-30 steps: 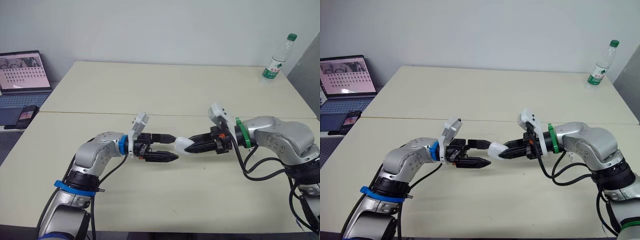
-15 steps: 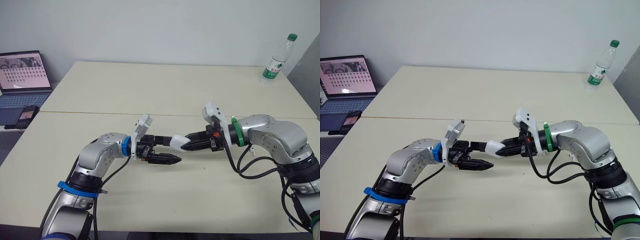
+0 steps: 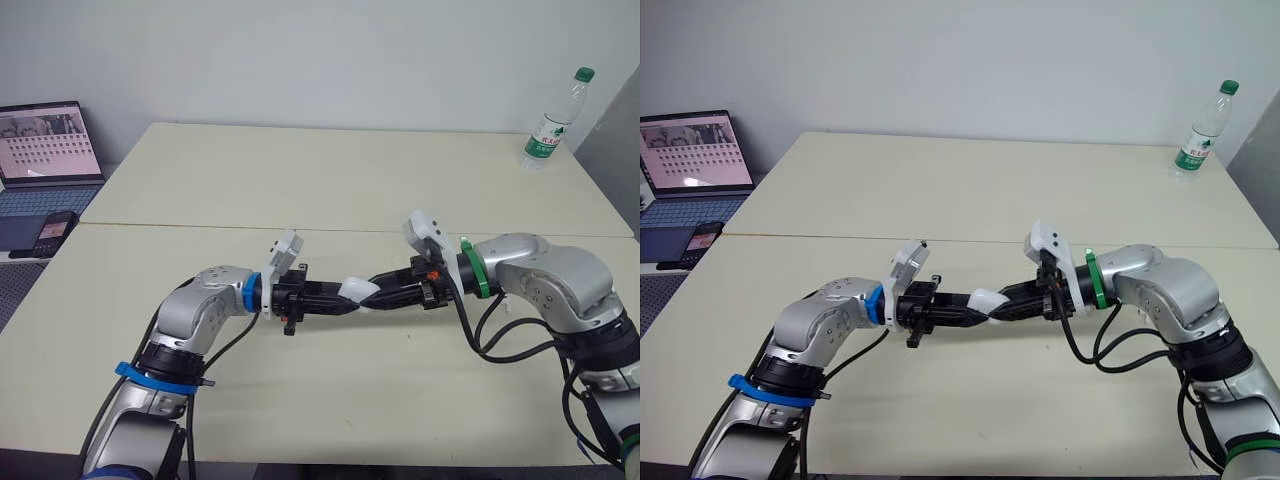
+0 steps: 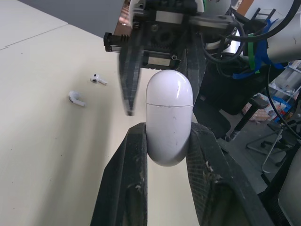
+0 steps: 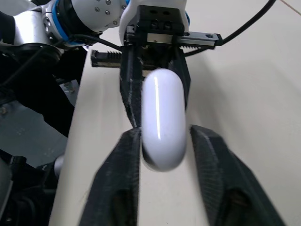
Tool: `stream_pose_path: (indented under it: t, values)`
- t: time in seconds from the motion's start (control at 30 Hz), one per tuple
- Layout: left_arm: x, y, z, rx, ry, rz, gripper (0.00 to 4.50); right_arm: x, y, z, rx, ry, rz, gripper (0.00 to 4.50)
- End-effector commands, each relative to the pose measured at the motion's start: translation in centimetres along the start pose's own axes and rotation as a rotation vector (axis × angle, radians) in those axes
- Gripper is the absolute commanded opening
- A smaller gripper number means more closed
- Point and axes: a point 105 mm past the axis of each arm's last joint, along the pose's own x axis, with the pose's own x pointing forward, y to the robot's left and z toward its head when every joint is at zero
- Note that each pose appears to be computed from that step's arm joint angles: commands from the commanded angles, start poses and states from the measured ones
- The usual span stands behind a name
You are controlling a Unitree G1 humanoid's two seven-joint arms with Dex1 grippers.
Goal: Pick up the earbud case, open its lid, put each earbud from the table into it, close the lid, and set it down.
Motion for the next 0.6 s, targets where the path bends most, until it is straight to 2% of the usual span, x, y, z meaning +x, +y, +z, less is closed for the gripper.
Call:
stream_pose_path:
  t: [0.03,0.17,0.2,0.6]
  values:
    - [0.3,-0.5,0.6,0.039,-0.019,-0.033,0.77,-0.9,0.0,1.1,-0.058,-0.026,-0.027,2.80]
    - [0.3,-0.4,0.5,0.036,-0.022,-0.028,0.77,-1.1,-0.4,1.5,-0.067,-0.043,-0.058,4.27]
    - [0.3,-0.4,0.5,0.036,-0.022,-0.027,0.77,-1.2,-0.4,1.7,-0.061,-0.052,-0.059,4.50]
    - [0.6,-0.4,0.3,0.024,-0.031,-0.035,0.77,-2.1,-3.0,2.0,-0.005,-0.053,-0.216,4.50]
